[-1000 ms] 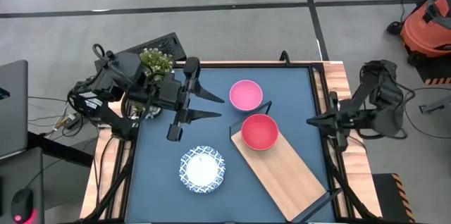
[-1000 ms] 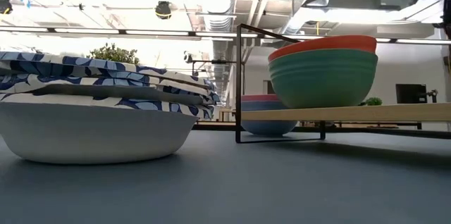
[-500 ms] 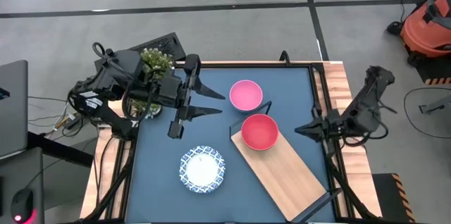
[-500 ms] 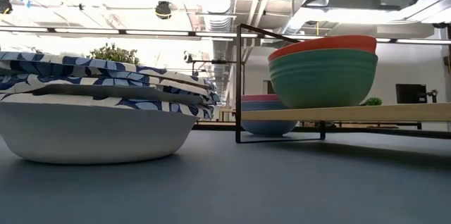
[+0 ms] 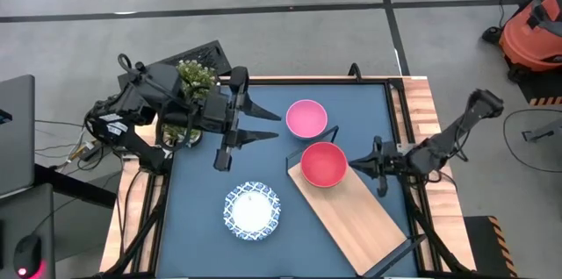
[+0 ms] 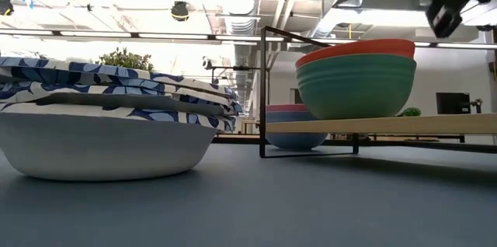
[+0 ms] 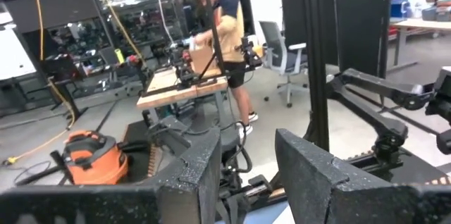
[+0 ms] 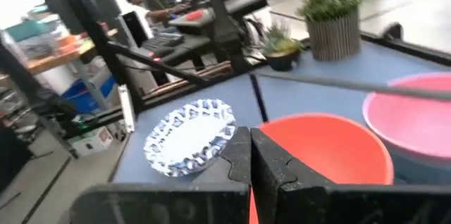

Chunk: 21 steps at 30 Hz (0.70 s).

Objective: Place and stack bowls onto a shelf
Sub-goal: Stack the pink bowl on top of the orange bowl on the shelf

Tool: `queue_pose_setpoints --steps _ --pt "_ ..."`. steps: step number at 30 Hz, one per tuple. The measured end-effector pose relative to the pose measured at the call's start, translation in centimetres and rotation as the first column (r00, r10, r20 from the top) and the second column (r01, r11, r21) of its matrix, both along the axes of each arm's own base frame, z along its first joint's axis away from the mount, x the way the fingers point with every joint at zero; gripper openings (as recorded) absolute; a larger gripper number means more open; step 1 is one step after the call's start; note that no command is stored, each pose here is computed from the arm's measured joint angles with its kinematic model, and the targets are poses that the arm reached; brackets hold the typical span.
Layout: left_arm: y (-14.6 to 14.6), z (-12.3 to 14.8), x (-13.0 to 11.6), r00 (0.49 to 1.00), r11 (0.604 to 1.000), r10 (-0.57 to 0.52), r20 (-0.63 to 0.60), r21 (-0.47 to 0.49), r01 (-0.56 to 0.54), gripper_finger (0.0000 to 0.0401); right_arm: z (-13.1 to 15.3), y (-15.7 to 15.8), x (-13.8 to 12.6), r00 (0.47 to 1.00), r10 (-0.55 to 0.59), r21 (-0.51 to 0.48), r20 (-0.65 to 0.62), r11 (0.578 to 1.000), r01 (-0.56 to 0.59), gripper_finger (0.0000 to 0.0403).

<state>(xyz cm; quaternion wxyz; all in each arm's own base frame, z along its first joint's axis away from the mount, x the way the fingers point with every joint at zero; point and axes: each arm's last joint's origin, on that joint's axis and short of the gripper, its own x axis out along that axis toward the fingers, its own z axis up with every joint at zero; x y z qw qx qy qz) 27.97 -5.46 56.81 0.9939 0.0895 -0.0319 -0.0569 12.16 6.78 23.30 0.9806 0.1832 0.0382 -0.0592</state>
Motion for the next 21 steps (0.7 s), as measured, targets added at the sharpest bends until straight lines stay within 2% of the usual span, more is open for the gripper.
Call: queue_pose_setpoints --steps 12,21 --pt "0.9 -0.5 0.2 0.996 0.998 0.064 -0.055 -0.002 -0.064 0.0121 -2.5 -1.0 1.3 0.995 -0.036 0.035 -0.089 0.999 0.039 0.0020" --pt "1.7 -0.8 0.3 0.992 0.995 0.089 -0.085 -0.024 -0.092 0.0121 -3.9 -1.3 1.3 0.989 -0.059 0.065 -0.133 0.996 0.068 0.0020"
